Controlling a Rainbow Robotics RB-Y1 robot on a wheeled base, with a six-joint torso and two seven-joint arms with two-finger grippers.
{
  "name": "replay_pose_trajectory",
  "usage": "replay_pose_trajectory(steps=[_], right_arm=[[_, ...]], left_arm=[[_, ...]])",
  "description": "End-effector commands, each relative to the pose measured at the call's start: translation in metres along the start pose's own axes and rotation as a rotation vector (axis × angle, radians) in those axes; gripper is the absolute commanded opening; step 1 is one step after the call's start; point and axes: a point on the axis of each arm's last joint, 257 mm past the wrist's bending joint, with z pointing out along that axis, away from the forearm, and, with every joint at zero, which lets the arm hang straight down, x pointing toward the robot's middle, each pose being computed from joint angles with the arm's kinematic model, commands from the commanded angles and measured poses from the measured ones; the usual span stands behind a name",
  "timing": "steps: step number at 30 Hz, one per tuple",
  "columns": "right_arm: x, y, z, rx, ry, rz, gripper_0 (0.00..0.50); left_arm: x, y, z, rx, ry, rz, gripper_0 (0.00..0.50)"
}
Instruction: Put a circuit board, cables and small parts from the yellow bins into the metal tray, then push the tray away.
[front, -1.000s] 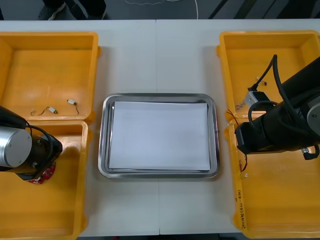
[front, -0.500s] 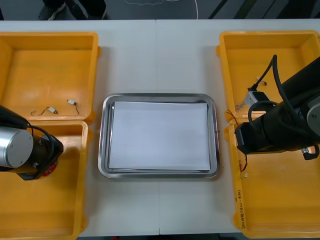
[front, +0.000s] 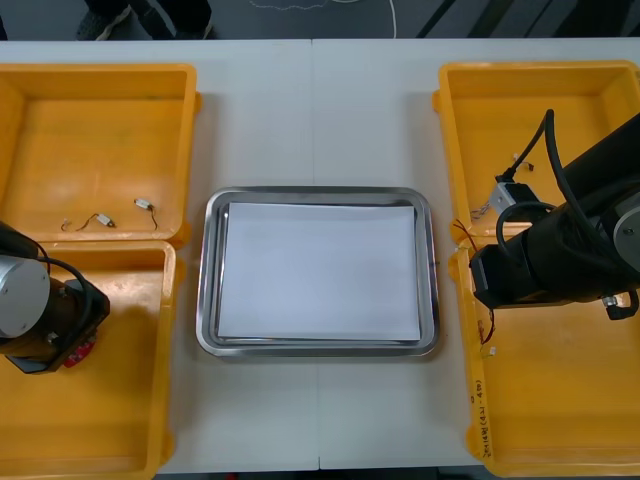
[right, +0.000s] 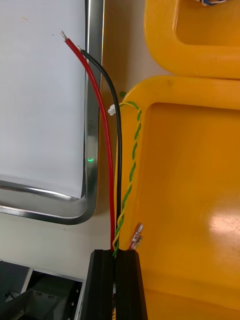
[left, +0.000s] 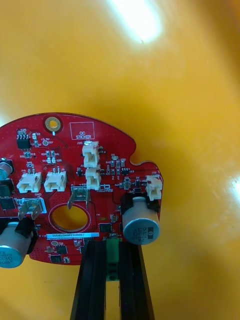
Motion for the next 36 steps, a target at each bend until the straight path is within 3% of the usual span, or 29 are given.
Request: replay_pose_trajectory(steps=[1, 8, 11, 18, 20, 23, 25, 29, 32, 36], right_arm=[[-0.002, 0.005, -0.003, -0.001, -0.006, 0.013, 0.000], [-0.002, 0.005, -0.002, -0.001, -0.005, 0.013, 0.000], [-0.002, 0.004, -0.003, -0.001, -0.006, 0.014, 0.000], [-0.001, 0.005, -0.002, -0.004, -0.003, 0.012, 0.000], [-0.001, 0.005, -0.003, -0.005, -0.003, 0.013, 0.000], [-0.001, 0.005, -0.003, -0.006, -0.003, 0.013, 0.000], [-0.001, 0.006, -0.002, -0.007, 0.000, 0.011, 0.000], [-0.001, 0.006, -0.002, -0.007, 0.000, 0.011, 0.000], [-0.001, 0.006, -0.003, -0.007, -0.002, 0.012, 0.000], [-0.001, 0.006, -0.002, -0.007, 0.000, 0.011, 0.000]], left_arm=[[-0.024, 0.028, -0.024, -0.014, -0.073, 0.083, 0.000], [-0.021, 0.031, -0.050, 0.005, -0.069, 0.092, 0.000], [-0.018, 0.025, -0.063, 0.040, -0.064, 0.110, 0.000], [-0.024, 0.000, -0.102, 0.133, -0.159, 0.203, 0.000], [-0.024, -0.014, -0.116, 0.175, -0.183, 0.252, 0.000], [-0.024, -0.032, -0.130, 0.224, -0.197, 0.297, 0.000], [-0.022, -0.052, -0.141, 0.276, -0.198, 0.332, 0.000], [-0.008, -0.078, -0.152, 0.335, -0.183, 0.399, 0.000], [0.001, -0.093, -0.152, 0.348, -0.171, 0.442, 0.000], [0.006, -0.108, -0.149, 0.334, -0.159, 0.497, 0.000]])
